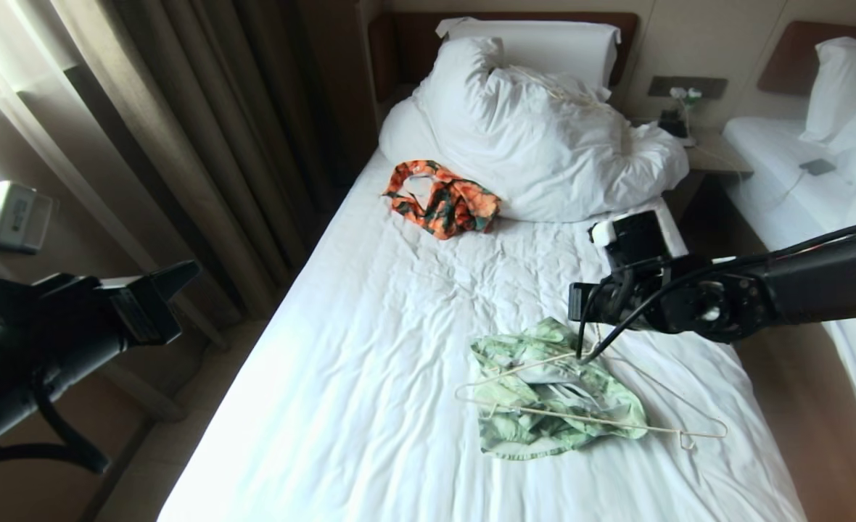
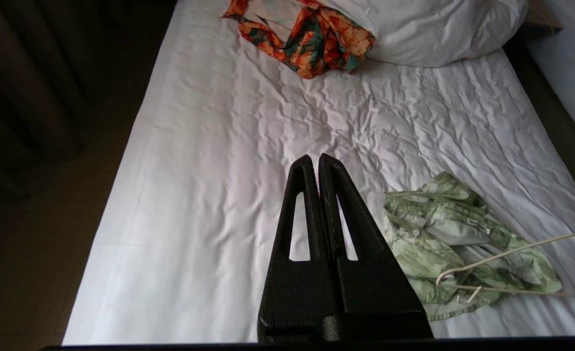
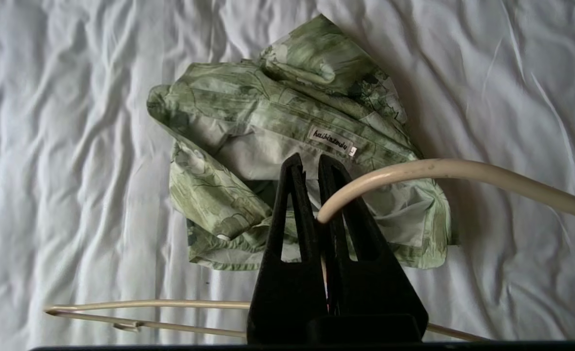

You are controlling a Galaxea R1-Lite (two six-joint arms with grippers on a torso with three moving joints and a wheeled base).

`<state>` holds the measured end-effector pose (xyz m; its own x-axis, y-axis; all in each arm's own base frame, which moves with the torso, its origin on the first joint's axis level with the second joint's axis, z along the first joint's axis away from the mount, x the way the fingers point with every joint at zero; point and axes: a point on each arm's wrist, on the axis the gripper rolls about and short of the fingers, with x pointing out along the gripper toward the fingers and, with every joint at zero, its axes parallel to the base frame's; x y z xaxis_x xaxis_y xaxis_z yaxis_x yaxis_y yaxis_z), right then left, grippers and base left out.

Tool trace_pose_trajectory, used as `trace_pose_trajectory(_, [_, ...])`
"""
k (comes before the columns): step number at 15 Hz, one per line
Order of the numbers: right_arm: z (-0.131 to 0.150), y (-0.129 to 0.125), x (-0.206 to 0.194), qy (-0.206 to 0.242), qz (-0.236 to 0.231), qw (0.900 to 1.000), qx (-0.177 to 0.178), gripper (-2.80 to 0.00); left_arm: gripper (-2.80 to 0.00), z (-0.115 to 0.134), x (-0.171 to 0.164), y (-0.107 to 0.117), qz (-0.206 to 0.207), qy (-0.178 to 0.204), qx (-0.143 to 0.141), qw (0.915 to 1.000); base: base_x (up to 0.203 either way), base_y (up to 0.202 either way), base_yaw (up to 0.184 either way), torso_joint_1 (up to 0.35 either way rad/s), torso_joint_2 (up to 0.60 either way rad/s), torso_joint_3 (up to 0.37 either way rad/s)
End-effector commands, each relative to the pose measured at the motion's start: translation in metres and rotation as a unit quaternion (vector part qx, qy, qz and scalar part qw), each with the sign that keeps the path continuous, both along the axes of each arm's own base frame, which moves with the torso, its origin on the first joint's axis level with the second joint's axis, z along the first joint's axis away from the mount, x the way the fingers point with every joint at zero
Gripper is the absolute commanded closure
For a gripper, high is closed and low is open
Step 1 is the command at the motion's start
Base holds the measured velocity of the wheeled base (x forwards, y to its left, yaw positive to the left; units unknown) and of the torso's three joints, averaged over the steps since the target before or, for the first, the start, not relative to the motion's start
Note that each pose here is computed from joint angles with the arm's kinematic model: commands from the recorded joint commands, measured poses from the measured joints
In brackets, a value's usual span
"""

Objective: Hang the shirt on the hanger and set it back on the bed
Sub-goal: Place the hanger on the bed

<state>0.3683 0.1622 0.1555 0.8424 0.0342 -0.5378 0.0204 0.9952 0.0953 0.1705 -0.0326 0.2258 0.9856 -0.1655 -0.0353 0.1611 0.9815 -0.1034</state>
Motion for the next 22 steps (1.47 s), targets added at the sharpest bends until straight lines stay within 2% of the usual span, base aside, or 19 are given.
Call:
trace_pose_trajectory(1, [-0.052,0.005,0.017,0.039,0.004,0.999,-0.031,0.0,0.0,0.003,-0.006,0.001,-0.001,-0.012,-0.001,0.9999,0.0,0.0,0.0,0.0,0.0,0.0])
trace_pose_trajectory(6, [-0.098,0.015,0.052,0.03,0.015,0.998,-0.05,0.0,0.0,0.002,0.0,0.0,-0.001,-0.006,0.002,1.0,0.0,0.0,0.0,0.0,0.0,0.0])
trace_pose_trajectory(10, [-0.099,0.007,0.069,0.017,0.007,0.999,-0.04,0.0,0.0,0.005,-0.002,0.0,0.003,-0.013,0.002,0.9999,0.0,0.0,0.0,0.0,0.0,0.0])
trace_pose_trajectory(12, [-0.103,0.005,0.079,0.021,0.006,0.999,-0.039,0.0,0.0,0.008,-0.01,0.002,0.007,-0.025,0.017,0.9995,0.0,0.0,0.0,0.0,0.0,0.0])
trace_pose_trajectory(15, [-0.108,0.007,0.086,0.025,0.007,0.999,-0.043,0.0,0.0,0.011,-0.018,0.004,0.01,-0.014,0.023,0.9996,0.0,0.0,0.0,0.0,0.0,0.0])
trace_pose_trajectory(16, [-0.109,0.007,0.088,0.023,0.008,0.999,-0.047,-2.8,0.0,0.011,-0.018,0.004,0.01,-0.014,0.022,0.9996,0.0,0.0,0.0,0.0,0.0,0.0])
trace_pose_trajectory(18, [-0.107,0.006,0.084,0.03,0.009,0.998,-0.05,-2.8,0.0,0.012,-0.02,0.004,0.01,-0.017,0.021,0.9996,0.0,0.0,0.0,0.0,0.0,0.0])
trace_pose_trajectory(22, [-0.105,-0.003,0.057,0.077,0.007,0.994,-0.074,-2.8,0.0,0.017,-0.039,0.008,0.008,-0.033,0.008,0.9994,0.0,0.0,0.0,0.0,0.0,0.0])
